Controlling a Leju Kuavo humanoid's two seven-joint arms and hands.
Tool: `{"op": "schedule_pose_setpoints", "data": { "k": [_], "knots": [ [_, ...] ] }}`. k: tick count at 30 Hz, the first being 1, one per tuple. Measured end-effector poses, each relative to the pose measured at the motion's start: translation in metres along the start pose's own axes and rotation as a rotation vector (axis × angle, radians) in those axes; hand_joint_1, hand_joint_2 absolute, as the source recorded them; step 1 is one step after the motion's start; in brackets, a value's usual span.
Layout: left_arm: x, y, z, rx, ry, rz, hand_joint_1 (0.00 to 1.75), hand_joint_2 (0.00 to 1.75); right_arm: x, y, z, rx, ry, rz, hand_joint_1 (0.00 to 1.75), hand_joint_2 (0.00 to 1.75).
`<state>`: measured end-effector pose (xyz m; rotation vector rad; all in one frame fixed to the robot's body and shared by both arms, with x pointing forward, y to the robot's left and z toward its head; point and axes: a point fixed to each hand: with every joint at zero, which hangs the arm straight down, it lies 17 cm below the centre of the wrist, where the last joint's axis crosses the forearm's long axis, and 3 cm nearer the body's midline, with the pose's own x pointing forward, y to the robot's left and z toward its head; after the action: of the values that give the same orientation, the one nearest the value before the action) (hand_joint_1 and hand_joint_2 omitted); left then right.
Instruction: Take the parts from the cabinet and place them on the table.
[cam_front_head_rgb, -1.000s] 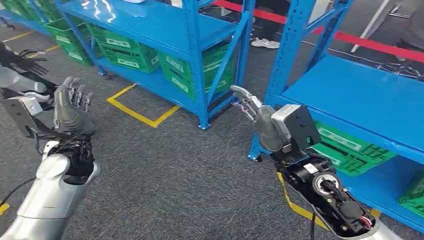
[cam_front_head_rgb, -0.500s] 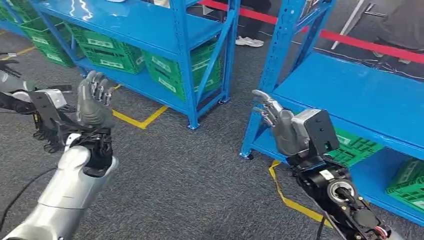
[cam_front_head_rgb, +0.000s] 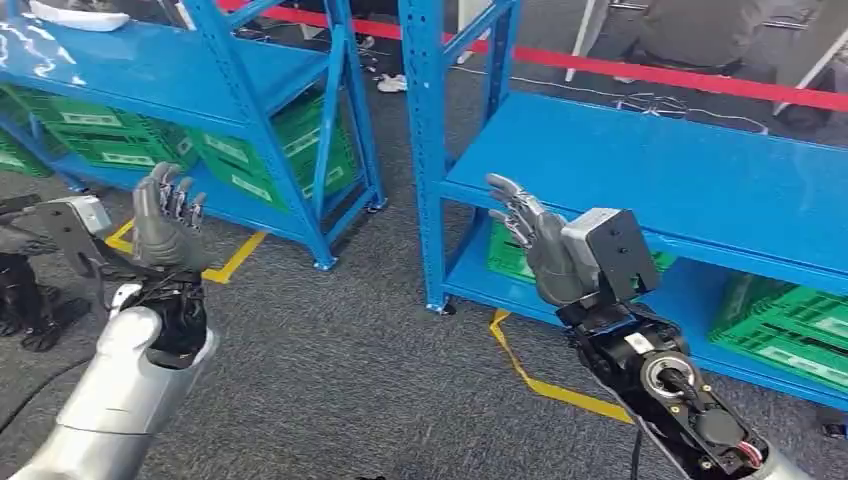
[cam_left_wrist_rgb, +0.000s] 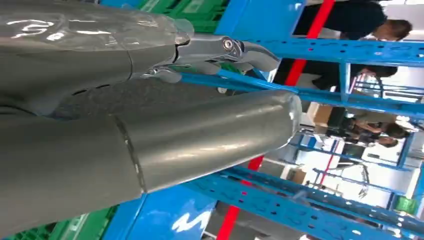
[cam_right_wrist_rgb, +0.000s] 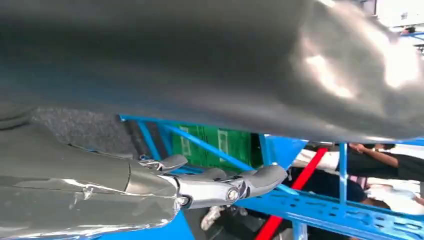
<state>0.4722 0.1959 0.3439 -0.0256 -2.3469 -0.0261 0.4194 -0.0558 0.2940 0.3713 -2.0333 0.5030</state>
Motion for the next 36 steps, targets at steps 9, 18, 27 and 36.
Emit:
{"op": "schedule_pose_setpoints", "data": {
  "k": [9,18,27,36],
  "knots": [
    [0.001,0.007,0.0,0.004,0.013,-0.017,0.0,0.0,0.005,0.008,-0.002,0.029,-0.027,-0.006,0.0,0.0],
    [0.0,0.007,0.002,0.004,0.019,-0.016,0.0,0.0,0.002,0.01,-0.002,0.032,-0.022,-0.009,0.0,0.0],
    [-0.001,0.007,0.002,0.0,0.02,-0.012,0.0,0.0,-0.001,0.014,-0.001,0.033,-0.021,-0.001,0.0,0.0],
    [0.007,0.004,-0.007,0.0,-0.006,0.0,0.0,0.0,-0.003,0.011,0.0,0.027,-0.015,0.008,0.0,0.0]
  ]
}}
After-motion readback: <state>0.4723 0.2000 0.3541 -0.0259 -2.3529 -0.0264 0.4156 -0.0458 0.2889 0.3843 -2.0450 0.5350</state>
